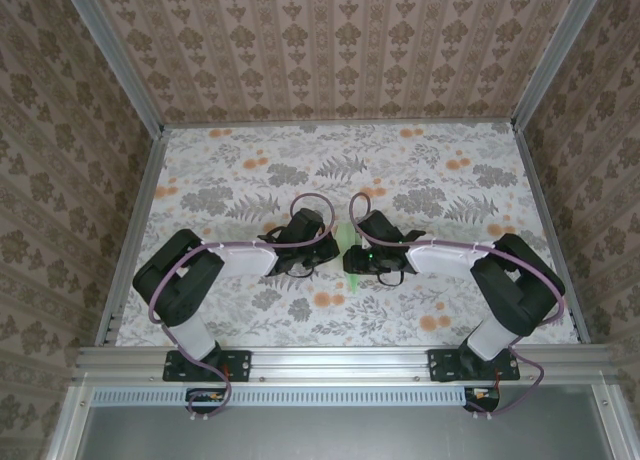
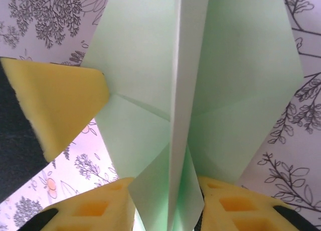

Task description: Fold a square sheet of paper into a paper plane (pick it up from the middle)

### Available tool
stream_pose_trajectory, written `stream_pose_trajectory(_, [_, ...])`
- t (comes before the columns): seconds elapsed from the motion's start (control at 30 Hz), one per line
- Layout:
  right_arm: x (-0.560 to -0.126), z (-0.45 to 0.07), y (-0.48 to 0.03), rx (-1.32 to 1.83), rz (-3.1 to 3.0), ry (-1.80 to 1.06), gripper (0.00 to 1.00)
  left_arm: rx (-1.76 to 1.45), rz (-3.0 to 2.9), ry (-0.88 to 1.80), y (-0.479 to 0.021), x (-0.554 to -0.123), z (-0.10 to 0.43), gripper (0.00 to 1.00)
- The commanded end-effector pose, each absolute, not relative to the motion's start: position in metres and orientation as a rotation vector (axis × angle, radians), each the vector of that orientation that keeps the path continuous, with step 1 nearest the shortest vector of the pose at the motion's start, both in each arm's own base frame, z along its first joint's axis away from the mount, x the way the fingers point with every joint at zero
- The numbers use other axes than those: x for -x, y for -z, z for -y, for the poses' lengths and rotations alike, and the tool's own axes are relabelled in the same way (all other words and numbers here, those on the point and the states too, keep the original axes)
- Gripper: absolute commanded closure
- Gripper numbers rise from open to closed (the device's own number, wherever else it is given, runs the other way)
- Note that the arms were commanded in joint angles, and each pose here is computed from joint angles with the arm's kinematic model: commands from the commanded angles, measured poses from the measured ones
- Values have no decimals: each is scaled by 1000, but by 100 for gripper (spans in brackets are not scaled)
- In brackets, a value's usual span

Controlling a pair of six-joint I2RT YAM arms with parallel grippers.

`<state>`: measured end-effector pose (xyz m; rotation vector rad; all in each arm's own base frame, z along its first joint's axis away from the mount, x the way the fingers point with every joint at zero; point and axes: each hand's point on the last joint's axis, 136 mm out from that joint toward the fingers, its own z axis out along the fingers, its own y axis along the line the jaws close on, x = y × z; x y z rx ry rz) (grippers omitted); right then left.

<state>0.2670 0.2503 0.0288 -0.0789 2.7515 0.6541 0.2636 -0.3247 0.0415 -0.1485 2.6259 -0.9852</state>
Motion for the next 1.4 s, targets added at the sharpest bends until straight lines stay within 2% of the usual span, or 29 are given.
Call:
stream_pose_trajectory(0.0, [-272, -249, -28, 54, -2761, -600, 71, 167, -2619, 1013, -48, -263, 324, 100])
stream_pose_trajectory(0.27, [-275, -242, -32, 50, -2764, -535, 88, 185, -2637, 996, -49, -262, 319, 89])
stream_pose_trajectory(0.37, [-275, -236, -35, 60, -2769, -487, 95, 195, -2637, 978, -52, -263, 314, 76])
stream_pose_trajectory(0.5, [-272, -222, -45, 109, -2773, -379, 98, 235, -2621, 927, -55, -267, 300, 58])
stream_pose_trajectory(0.63, [-268, -206, -52, 167, -2780, -267, 97, 278, -2611, 860, -55, -268, 284, 43])
stream_pose_trajectory(1.1, [-274, -206, -30, 148, -2831, -180, 89, 311, -2576, 573, -64, -268, 236, 13])
stream_pose_trajectory(1.37, [-272, -211, -19, 157, -2858, -165, 85, 318, -2580, 476, -65, -266, 221, 0])
